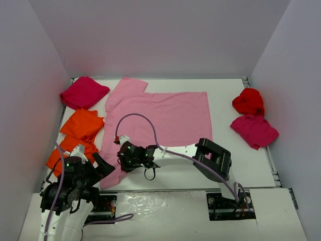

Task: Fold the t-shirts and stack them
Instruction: Fold the tshirt

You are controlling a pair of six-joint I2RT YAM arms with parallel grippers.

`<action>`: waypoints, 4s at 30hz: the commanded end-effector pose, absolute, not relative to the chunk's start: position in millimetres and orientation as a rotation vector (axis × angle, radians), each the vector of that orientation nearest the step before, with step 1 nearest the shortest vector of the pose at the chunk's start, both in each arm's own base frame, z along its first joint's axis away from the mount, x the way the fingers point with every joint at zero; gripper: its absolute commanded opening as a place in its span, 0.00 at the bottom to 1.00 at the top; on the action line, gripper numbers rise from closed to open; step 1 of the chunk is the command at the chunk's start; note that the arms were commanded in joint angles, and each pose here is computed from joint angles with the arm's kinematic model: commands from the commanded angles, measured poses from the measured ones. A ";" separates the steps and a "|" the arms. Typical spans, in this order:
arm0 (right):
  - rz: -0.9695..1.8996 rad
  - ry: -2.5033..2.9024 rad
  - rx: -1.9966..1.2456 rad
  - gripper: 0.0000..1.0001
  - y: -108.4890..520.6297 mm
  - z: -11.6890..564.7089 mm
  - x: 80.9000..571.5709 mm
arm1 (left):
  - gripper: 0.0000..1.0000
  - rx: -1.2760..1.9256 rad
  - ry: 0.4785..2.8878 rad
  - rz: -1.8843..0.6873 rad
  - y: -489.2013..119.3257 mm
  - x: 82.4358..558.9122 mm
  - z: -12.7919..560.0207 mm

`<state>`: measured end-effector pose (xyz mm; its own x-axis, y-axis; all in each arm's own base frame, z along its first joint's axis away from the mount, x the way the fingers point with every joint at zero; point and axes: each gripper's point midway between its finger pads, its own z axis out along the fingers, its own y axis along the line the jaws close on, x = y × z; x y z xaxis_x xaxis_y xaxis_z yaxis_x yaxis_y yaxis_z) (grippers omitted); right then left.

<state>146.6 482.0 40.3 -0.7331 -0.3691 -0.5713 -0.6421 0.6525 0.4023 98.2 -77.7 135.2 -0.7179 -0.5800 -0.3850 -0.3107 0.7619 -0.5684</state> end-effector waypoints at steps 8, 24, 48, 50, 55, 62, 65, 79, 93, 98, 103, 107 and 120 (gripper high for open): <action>0.972 2.214 -0.679 0.00 498.5 139.5 180.3 | 0.86 -0.737 2.508 -0.656 -85.2 97.5 137.4; 0.985 2.196 -0.641 0.00 503.6 152.5 195.0 | 0.94 -0.818 2.528 -0.615 -86.1 126.6 150.3; 0.966 2.213 -0.498 0.00 500.6 149.8 233.4 | 0.84 -0.949 2.507 -0.370 -63.0 125.7 109.4; 0.962 2.215 -0.486 0.00 501.4 147.8 242.1 | 0.85 -0.874 2.522 -0.348 -68.9 132.1 108.3; 0.991 2.228 -0.430 0.00 501.4 148.0 267.5 | 0.85 -0.641 2.621 -0.260 -94.5 152.1 113.1; 1.090 2.182 -0.445 0.00 521.1 173.3 278.7 | 0.86 -0.394 2.576 -0.209 -126.7 185.4 144.9; 1.102 2.177 -0.458 0.00 526.9 174.7 280.8 | 0.86 -0.365 2.548 -0.215 -130.7 191.4 155.0; 1.027 2.266 -0.437 0.64 504.7 119.5 304.9 | 0.86 -0.363 2.311 -0.315 -101.8 178.8 209.5; 0.616 2.176 -0.184 0.91 356.7 163.6 290.2 | 0.86 -0.088 2.398 -0.582 -169.4 186.6 210.9; 0.584 2.197 -0.053 0.86 302.5 155.2 263.1 | 0.86 -0.045 2.447 -0.547 -180.2 196.8 202.7; 0.736 2.300 -0.147 0.82 328.4 124.8 231.6 | 0.86 -0.033 2.490 -0.445 -178.5 206.5 201.5; 0.813 2.319 -0.294 0.83 372.7 109.0 211.0 | 0.86 -0.108 2.335 -0.406 -153.3 210.2 242.0; 0.961 2.351 -0.501 0.82 459.9 68.4 210.5 | 0.86 -0.287 2.186 -0.343 -81.5 167.7 265.4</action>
